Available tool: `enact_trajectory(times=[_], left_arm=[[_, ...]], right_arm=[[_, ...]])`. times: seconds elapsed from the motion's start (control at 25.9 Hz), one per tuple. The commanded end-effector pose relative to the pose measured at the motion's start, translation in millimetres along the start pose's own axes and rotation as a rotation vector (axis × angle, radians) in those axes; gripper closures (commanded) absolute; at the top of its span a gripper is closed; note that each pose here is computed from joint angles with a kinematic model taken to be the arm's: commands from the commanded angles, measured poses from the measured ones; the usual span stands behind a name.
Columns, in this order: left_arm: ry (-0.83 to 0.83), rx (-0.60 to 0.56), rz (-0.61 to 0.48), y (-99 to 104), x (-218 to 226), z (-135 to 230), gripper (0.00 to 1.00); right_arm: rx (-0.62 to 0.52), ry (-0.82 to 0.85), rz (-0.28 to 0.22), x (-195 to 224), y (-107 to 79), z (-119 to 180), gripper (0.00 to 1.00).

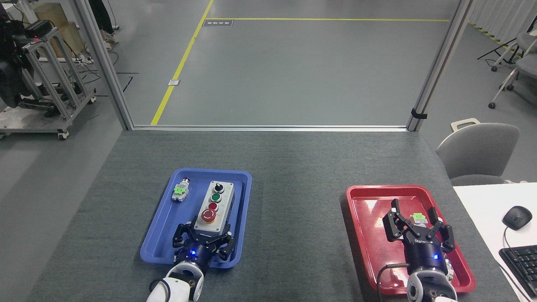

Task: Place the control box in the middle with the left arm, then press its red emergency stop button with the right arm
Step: 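Close the left gripper on the near end of the control box, then drag the control box with the left gripper off the blue tray toward the table middle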

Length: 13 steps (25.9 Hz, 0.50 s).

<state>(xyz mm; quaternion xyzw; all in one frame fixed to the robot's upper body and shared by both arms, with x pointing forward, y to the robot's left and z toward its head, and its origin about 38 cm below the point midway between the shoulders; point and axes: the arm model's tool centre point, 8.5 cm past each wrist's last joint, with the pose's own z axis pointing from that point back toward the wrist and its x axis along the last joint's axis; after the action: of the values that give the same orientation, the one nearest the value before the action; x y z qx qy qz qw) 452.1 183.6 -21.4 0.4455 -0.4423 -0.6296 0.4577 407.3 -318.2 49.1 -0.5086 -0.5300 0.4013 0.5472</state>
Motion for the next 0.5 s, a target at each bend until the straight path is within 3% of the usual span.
enact_trajectory(times=[0.0,0.43,0.46], left_arm=[[-0.007,-0.042,0.013,-8,7,-3,0.01],[-0.004,-0.053,0.014,4,8,-19,0.02],[-0.004,-0.053,0.014,4,8,-19,0.07]], right_arm=[[0.000,0.000,0.000,0,0.0,0,0.00],[0.002,-0.002,0.000,0,0.6,1,0.00],[0.000,-0.003,0.000,0,0.0,0,0.00]])
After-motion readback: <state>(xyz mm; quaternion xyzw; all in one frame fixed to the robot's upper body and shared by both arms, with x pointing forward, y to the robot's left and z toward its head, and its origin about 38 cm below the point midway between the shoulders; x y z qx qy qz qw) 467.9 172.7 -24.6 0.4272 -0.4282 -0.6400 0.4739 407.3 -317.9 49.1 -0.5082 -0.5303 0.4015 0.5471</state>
